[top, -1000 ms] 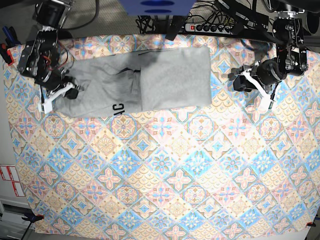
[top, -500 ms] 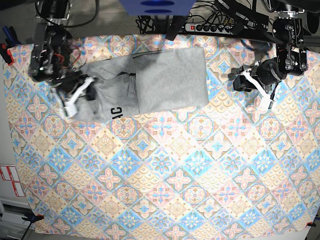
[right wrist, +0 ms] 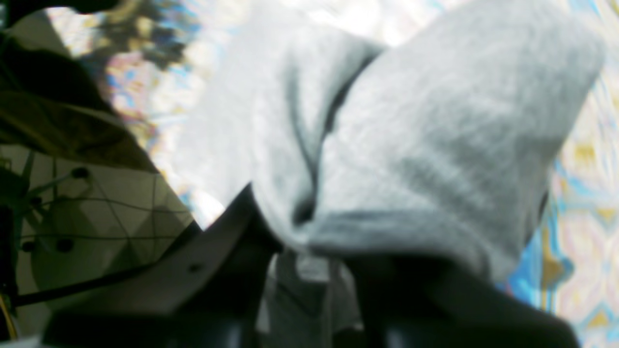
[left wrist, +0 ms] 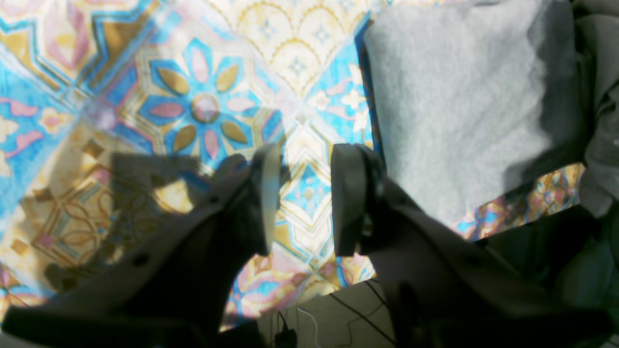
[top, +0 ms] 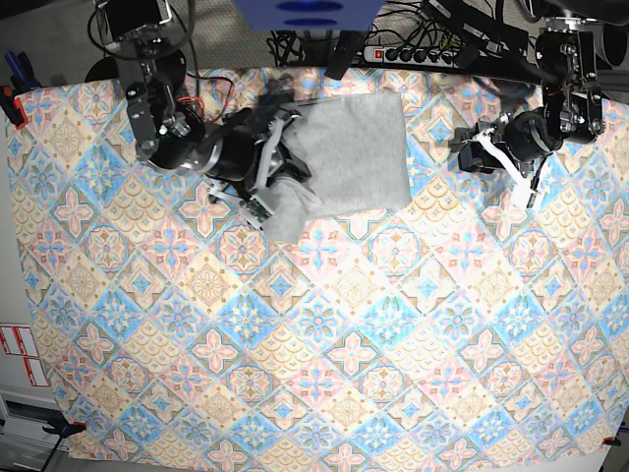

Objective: Fold the T-shirt properly
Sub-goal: 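Lift the right-held end and fold it over onto the stack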

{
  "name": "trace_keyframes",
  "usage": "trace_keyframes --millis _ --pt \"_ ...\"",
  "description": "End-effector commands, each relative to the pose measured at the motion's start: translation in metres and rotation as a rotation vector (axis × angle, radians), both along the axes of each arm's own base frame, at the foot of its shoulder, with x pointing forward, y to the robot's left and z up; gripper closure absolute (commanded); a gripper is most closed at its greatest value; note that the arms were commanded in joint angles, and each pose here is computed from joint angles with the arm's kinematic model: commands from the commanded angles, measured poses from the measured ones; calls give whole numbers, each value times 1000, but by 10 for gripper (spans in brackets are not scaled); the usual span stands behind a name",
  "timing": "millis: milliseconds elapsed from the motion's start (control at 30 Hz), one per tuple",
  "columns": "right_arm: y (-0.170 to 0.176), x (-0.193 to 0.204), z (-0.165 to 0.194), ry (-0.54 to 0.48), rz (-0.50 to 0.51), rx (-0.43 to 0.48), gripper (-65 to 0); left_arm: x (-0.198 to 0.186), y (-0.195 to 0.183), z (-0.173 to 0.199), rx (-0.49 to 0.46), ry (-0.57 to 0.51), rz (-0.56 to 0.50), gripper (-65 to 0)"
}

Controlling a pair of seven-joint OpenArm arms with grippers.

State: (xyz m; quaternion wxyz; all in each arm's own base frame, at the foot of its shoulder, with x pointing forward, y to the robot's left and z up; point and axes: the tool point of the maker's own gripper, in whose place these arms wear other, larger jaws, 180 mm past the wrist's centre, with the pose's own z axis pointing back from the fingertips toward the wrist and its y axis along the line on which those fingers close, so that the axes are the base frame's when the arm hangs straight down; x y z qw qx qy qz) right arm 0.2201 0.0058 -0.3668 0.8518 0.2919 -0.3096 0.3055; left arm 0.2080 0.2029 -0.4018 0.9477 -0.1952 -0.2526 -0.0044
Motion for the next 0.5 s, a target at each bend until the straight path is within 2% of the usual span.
trace_keyframes --millis 0,333,467 --pt "10 6 17 -48 20 46 0 8 2 10 0 -40 -6 -186" --pt "54 9 37 -128 197 57 -1 7 3 9 6 -36 -3 -186" --pt "73 -1 45 -203 374 58 -1 7 2 9 3 -34 -4 -186"
